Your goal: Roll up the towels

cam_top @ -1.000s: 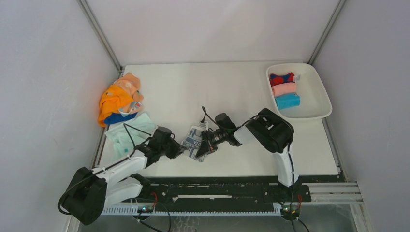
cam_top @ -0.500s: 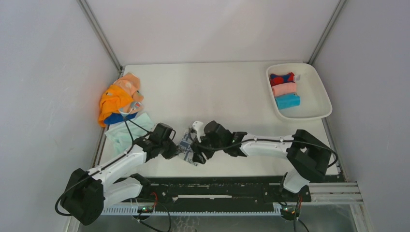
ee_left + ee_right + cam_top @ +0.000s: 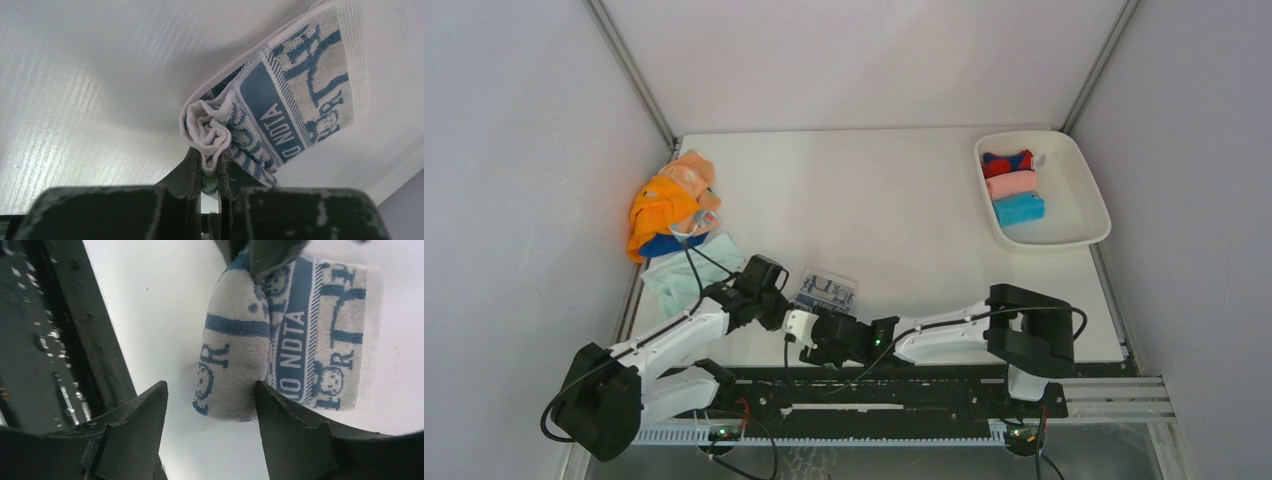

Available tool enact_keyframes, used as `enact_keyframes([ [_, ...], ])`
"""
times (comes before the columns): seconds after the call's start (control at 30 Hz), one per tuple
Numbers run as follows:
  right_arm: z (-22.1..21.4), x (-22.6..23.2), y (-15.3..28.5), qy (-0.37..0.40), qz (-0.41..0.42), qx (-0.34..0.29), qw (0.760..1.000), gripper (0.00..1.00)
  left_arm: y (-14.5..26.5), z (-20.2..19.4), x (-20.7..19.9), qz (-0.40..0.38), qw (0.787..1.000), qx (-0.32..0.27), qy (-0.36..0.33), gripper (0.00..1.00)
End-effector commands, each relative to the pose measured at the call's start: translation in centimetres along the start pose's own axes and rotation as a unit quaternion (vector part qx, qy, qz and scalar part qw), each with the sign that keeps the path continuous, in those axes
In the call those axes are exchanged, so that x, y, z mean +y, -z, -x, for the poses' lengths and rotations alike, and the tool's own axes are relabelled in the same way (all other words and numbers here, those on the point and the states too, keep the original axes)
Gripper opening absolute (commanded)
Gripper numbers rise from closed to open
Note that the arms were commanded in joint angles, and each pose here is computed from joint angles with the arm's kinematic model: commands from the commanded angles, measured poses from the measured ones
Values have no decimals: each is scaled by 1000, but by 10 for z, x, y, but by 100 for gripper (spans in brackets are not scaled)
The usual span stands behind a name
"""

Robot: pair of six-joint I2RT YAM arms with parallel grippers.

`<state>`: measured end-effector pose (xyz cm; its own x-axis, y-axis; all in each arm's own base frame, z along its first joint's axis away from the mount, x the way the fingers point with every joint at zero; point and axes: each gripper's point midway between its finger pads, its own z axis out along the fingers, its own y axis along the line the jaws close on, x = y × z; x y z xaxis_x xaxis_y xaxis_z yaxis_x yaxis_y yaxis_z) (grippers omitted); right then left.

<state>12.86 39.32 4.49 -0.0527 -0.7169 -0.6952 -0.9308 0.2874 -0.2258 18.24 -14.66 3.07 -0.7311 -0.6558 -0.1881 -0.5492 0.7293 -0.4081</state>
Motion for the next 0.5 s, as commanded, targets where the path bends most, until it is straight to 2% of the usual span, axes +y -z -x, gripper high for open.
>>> enact_keyframes([
  [0.0,7,-8,-14,59,-51,-3,997,63,4,1,-10,-12,1000,4,1,7],
  [0.3,-20,-7,-33,62,-40,37,997,57,-3,-5,-4,-18,1000,17,19,10],
  [0.47,-34,-9,-36,40,-10,59,997,46,-2,-1,-1,-21,999,12,26,14],
])
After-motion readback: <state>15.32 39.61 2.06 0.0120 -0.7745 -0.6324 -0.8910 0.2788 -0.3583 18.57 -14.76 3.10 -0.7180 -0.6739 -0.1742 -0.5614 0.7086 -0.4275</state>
